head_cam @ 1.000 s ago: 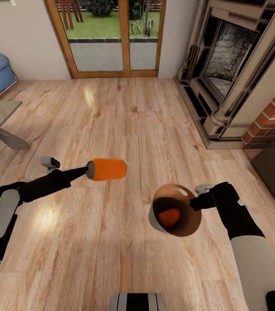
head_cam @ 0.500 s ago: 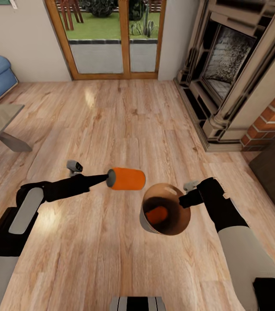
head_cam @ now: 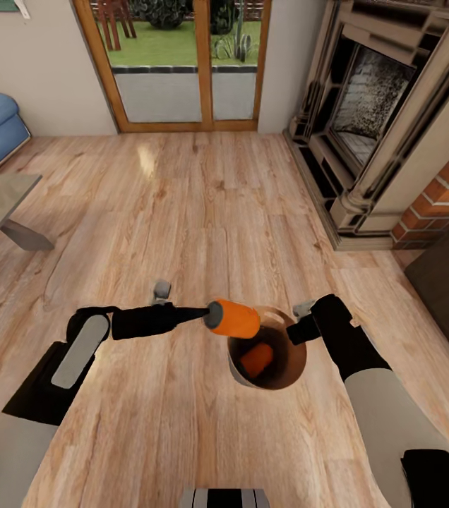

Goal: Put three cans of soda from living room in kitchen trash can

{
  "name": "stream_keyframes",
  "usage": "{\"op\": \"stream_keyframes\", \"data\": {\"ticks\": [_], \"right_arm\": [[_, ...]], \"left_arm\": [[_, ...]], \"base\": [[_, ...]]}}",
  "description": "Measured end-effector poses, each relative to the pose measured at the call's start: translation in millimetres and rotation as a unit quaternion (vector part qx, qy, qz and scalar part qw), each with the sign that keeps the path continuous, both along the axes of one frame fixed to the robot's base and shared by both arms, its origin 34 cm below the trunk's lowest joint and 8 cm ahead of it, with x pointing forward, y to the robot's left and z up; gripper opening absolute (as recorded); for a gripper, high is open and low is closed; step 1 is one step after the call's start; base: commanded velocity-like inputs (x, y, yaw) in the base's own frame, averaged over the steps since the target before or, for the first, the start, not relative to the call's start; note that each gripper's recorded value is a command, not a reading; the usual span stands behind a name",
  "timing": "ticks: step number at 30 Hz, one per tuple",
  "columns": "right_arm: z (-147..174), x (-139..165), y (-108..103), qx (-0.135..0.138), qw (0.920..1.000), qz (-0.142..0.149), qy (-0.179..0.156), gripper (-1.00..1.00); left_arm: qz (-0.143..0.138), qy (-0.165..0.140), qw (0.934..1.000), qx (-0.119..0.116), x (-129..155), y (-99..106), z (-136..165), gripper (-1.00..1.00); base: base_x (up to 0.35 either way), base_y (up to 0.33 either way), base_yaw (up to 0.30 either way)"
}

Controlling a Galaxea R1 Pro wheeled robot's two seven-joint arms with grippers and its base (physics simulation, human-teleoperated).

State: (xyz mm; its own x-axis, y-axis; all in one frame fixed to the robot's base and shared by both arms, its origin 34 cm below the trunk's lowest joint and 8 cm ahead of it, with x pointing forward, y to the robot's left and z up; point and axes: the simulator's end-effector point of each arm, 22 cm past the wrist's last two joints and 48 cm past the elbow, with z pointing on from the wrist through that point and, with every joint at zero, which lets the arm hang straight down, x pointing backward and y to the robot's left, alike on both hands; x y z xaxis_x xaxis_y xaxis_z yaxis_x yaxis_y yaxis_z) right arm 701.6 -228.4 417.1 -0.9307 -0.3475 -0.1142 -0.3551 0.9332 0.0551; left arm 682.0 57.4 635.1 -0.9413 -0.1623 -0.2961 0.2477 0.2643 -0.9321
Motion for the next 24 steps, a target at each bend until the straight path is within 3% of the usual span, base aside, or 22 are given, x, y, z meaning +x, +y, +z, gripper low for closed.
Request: {"op": "stream_keyframes", "data": {"ticks": [4, 12, 16, 22, 24], "right_arm": [[0.4, -1.9, 15.3, 0.011, 0.9999, 0.008, 0.003, -1.0], [0.9, -2.7, 29.9, 0.011, 0.9996, 0.025, 0.002, -1.0], [0.5, -2.9, 32.5, 0.005, 0.9994, 0.035, 0.001, -1.0], [0.9, -3.5, 39.0, 0.009, 0.9992, 0.039, 0.001, -1.0], [0.9, -4.1, 42.0, 0.008, 0.999, 0.045, 0.001, -1.0]], "left_arm": [[-0.032, 0.026, 0.9989, 0.022, -21.6, -25.0, -24.9, -1.0], [-0.042, 0.036, 0.9977, 0.041, -29.8, -37.6, -36.3, -1.0], [-0.04, 0.038, 0.9953, 0.079, -31.2, -37.3, -52.1, -1.0], [-0.043, 0.041, 0.9922, 0.109, -35.0, -48.5, -63.7, -1.0], [-0.05, 0.036, 0.9896, 0.13, -39.0, -52.4, -71.2, -1.0]], "base": [[0.0, 0.0, 0.0], [0.0, 0.0, 0.0], [0.0, 0.0, 0.0], [0.0, 0.0, 0.0], [0.0, 0.0, 0.0]]}}
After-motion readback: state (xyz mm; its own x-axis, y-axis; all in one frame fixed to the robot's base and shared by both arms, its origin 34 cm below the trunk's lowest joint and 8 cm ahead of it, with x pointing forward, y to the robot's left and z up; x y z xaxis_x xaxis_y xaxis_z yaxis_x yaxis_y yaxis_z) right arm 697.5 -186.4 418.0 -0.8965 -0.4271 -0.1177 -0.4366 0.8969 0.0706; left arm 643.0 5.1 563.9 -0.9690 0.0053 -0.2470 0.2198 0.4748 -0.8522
